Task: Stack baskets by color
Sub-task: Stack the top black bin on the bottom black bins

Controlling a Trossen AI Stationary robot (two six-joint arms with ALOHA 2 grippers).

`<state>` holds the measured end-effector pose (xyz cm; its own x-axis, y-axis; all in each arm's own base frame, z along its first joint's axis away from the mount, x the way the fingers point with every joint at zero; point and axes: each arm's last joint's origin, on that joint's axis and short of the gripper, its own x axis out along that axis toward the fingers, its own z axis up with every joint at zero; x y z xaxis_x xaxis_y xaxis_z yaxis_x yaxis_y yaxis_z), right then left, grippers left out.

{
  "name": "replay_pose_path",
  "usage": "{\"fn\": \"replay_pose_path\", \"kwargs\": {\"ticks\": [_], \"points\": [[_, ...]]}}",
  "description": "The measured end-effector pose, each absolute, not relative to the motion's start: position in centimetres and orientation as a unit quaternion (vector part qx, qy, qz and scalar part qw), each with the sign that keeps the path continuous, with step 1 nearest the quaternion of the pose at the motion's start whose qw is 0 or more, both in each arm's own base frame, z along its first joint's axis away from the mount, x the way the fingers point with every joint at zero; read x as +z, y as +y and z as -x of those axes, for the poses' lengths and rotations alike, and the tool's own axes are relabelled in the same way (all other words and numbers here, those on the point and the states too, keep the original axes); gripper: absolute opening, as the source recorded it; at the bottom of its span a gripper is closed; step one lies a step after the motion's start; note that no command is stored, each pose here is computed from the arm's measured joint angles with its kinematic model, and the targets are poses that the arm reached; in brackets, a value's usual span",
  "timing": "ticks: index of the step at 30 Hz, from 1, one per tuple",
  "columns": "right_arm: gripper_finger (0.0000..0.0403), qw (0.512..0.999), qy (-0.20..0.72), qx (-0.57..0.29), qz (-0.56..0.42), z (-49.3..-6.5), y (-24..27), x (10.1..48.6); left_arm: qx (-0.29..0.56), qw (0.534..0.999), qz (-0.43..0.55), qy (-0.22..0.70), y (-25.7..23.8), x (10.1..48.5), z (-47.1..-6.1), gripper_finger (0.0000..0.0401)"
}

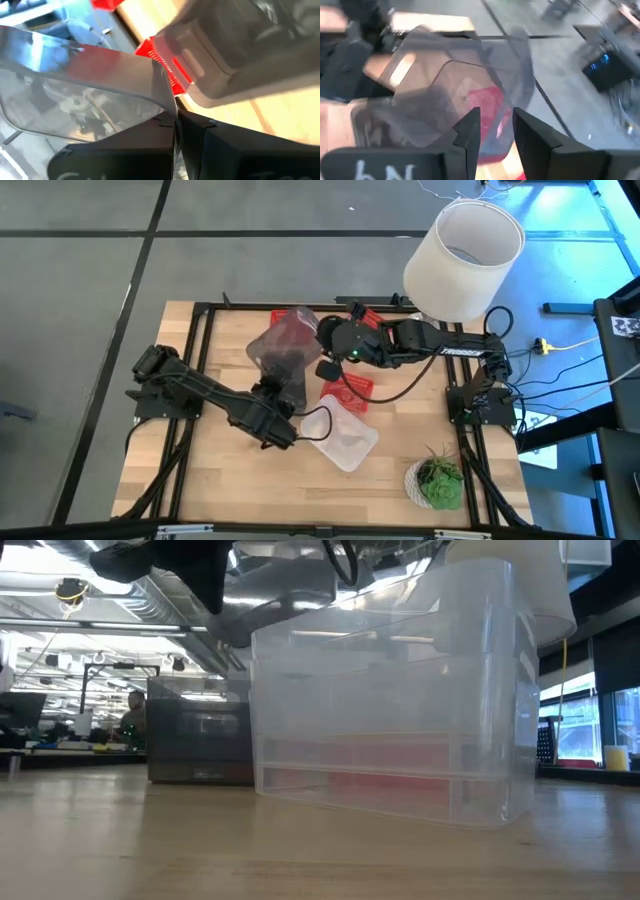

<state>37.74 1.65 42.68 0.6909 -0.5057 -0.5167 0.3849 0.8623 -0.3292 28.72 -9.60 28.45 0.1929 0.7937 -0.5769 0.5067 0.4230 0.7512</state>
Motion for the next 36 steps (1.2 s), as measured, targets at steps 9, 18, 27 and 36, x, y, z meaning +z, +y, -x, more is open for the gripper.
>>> {"fn": "replay_pose_path", "kwargs": {"ticks": [9,18,27,36], "points": [[0.0113,0.906,0.344,-0.147,0.197,-37.8,2.0,42.5,-0.062,0.444,-0.617,0.647,-9.8,28.3,-28.6,0.0000],[0.0113,0.893,0.398,-0.046,0.207,-37.1,2.1,41.5,-0.147,0.352,-0.681,0.625,-9.7,28.9,-28.8,0.0000],[0.0113,0.879,0.433,-0.063,0.190,-37.6,1.5,40.2,-0.121,0.393,-0.682,0.605,-9.8,31.5,-29.5,0.0000],[0.0113,0.861,0.436,-0.120,0.235,-38.1,1.1,39.9,-0.137,0.423,-0.670,0.595,-10.1,32.6,-29.6,0.0000]]}}
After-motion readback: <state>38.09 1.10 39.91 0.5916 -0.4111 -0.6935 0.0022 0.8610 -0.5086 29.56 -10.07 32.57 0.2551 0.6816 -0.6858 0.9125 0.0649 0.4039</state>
